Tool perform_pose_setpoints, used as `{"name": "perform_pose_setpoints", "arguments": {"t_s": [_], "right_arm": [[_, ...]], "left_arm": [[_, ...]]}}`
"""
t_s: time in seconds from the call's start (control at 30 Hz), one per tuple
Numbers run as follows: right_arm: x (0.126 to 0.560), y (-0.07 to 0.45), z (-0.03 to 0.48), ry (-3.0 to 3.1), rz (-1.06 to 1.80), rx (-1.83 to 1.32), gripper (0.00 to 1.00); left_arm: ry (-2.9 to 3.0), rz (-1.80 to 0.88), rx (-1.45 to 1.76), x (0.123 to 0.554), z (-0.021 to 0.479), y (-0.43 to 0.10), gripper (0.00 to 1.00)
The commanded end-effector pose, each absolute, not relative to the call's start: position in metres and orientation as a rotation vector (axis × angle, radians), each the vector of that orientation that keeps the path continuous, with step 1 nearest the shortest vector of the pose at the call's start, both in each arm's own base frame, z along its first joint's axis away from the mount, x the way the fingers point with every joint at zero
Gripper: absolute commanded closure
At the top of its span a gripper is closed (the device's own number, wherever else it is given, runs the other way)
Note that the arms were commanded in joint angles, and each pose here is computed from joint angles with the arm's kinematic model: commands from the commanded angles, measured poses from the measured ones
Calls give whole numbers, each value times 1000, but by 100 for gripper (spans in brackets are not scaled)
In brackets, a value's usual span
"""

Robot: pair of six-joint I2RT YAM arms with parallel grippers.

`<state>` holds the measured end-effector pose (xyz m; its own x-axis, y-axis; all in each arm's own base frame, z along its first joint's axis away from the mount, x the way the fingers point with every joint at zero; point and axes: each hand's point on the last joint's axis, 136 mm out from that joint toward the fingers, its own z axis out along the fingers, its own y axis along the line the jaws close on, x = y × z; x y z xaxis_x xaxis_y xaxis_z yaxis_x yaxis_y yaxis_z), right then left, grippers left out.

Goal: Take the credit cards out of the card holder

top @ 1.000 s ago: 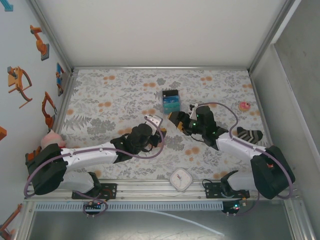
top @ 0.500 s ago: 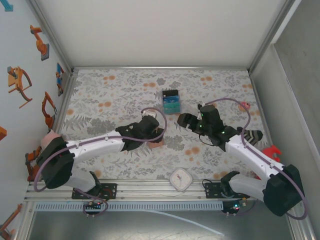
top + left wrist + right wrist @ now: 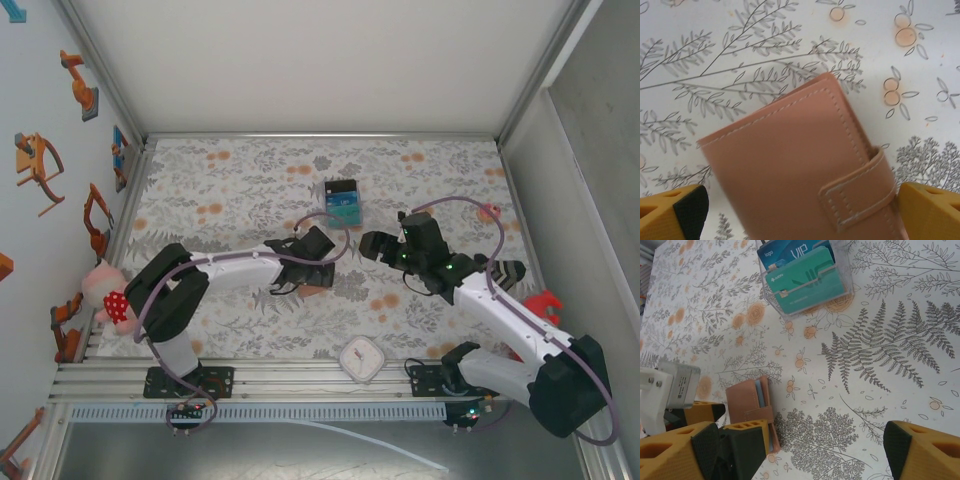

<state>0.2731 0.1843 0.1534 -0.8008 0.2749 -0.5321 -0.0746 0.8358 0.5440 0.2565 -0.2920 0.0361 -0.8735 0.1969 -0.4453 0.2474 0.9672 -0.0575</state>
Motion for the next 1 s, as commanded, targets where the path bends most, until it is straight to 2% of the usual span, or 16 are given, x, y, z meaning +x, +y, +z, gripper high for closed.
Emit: {"name": "perform_pose_setpoints", "arguments": {"t_s": [0.0,0.23,0.47,0.73,0.83,0.97], "right_arm": [[275,182,164,2364,714,113,14],[275,181,163,2361,710,108,13],[276,183,162,2355,723,104,12],[274,184,161,2359,724,90,12],[275,182,160,2358,715,90,12],[276,181,161,2353,706,90,12]], "left_arm": [[2703,-150,318,257,32,-296,3],[2737,-166,292,255,24,-292,3],[2773,46,348,254,20,-267,3],[2745,188,366,252,41,-242,0],[2729,193,376,251,50,-241,6],[2702,186,421,249,55,-255,7]]}}
